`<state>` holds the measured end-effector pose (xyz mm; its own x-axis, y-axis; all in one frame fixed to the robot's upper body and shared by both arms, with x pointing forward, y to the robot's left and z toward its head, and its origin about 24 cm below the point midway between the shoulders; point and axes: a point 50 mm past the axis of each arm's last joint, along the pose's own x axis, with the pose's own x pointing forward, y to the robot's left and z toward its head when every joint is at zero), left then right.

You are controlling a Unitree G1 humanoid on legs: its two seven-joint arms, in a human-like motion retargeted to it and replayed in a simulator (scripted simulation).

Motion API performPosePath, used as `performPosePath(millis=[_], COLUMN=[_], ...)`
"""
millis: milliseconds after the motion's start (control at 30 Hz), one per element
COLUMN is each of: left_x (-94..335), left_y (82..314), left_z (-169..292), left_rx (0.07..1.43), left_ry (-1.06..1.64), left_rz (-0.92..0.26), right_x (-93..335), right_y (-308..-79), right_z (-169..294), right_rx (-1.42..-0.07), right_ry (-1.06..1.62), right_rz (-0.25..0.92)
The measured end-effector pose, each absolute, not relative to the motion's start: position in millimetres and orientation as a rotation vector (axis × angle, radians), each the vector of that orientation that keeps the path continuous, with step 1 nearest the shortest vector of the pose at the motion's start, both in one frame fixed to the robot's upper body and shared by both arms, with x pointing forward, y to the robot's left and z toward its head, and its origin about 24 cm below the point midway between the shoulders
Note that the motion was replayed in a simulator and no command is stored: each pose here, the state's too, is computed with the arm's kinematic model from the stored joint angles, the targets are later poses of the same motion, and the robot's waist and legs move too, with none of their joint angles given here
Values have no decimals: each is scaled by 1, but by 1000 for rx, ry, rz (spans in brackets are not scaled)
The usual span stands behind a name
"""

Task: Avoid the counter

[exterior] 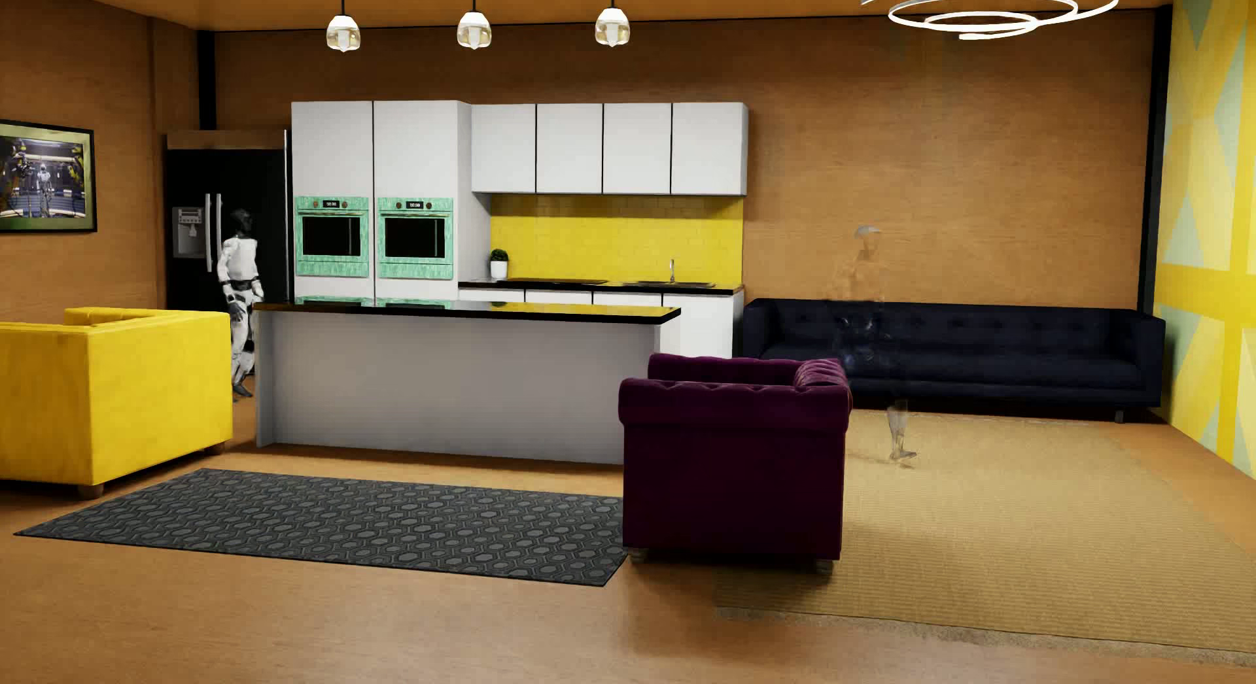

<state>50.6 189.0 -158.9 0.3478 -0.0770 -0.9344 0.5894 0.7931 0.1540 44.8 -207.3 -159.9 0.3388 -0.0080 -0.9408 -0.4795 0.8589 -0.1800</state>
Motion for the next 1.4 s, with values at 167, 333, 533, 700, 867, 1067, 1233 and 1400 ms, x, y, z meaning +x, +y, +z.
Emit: performPosePath(millis=[167, 333, 533, 700, 867, 1067, 1233, 1400], left_x=[61, 103, 134, 84, 33, 9, -3, 35], left_y=[187, 179, 171, 179, 194, 201, 203, 206], left_z=[-152, -138, -126, -151, -161, -160, -163, -161], left_rx=[520, 492, 543, 556, 545, 539, 545, 545], left_ry=[1080, 932, 827, 1026, 1192, 1248, 1300, 1213], left_rz=[-464, -430, -481, -507, -487, -486, -489, -430], right_x=[39, 23, -9, -22, 25, 94, 80, 30], right_y=[-212, -217, -221, -228, -211, -211, -216, -217], right_z=[-158, -158, -163, -164, -161, -138, -146, -156], right_rx=[-459, -445, -476, -493, -466, -475, -446, -451], right_ry=[1204, 1237, 1358, 1422, 1248, 990, 1064, 1215], right_rz=[294, 272, 310, 302, 315, 289, 238, 275])
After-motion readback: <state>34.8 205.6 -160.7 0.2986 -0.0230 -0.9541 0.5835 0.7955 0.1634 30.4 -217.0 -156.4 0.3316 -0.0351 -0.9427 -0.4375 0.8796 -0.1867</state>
